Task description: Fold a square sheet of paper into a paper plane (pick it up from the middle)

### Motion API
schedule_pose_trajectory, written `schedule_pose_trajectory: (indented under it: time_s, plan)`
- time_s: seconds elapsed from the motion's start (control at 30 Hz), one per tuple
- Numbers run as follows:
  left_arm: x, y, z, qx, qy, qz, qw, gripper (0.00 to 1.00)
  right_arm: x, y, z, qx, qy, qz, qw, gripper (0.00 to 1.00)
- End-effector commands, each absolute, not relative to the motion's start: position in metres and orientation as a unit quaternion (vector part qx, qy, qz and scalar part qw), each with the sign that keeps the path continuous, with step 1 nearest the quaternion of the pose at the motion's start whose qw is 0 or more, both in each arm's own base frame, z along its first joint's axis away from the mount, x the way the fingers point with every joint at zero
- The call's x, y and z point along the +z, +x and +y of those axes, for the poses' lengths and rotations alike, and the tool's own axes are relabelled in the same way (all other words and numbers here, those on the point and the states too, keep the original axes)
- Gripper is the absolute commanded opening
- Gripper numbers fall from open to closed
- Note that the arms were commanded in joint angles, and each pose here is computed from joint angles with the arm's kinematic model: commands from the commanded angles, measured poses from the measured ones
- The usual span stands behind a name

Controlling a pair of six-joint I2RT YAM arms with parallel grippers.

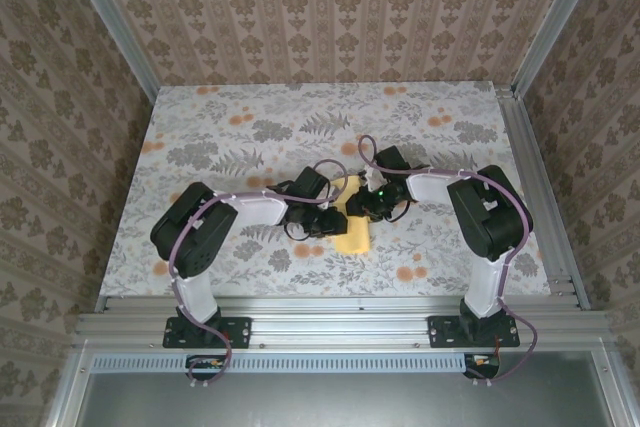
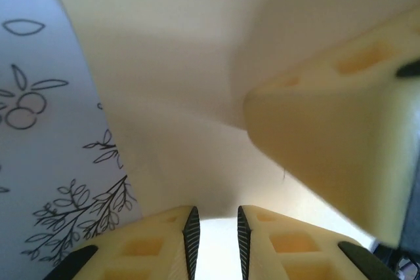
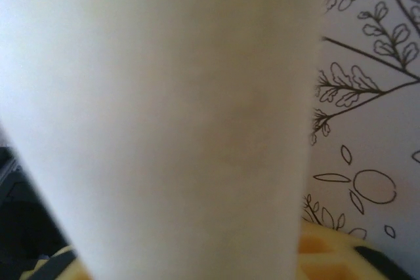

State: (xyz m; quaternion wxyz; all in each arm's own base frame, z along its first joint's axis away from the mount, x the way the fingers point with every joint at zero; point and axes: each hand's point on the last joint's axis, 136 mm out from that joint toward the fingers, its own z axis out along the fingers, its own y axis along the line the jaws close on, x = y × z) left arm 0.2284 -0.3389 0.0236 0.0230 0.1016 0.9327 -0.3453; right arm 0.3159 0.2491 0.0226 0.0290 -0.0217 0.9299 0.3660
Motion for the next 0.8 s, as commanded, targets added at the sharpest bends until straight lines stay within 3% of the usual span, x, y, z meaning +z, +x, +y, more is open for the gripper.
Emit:
schedule_pose_trajectory:
  time_s: [0.0, 0.27, 0.77]
  plan:
    - [0.004, 0.221, -0.334, -0.318, 0.100, 0.943, 0.003, 0.26, 0.023, 0.312, 0.240, 0.344, -0.019, 0.938, 0.034, 0.41]
    - [0.000, 0.219, -0.332, -0.312, 0.102, 0.945, -0.001, 0.26, 0.032, 0.308, 0.210, 0.269, -0.004, 0.961, 0.066, 0.53]
    - [0.020, 0.223, -0.346, -0.332, 0.112, 0.936, 0.007, 0.27, 0.026, 0.299, 0.201, 0.234, 0.010, 0.969, 0.076, 0.48]
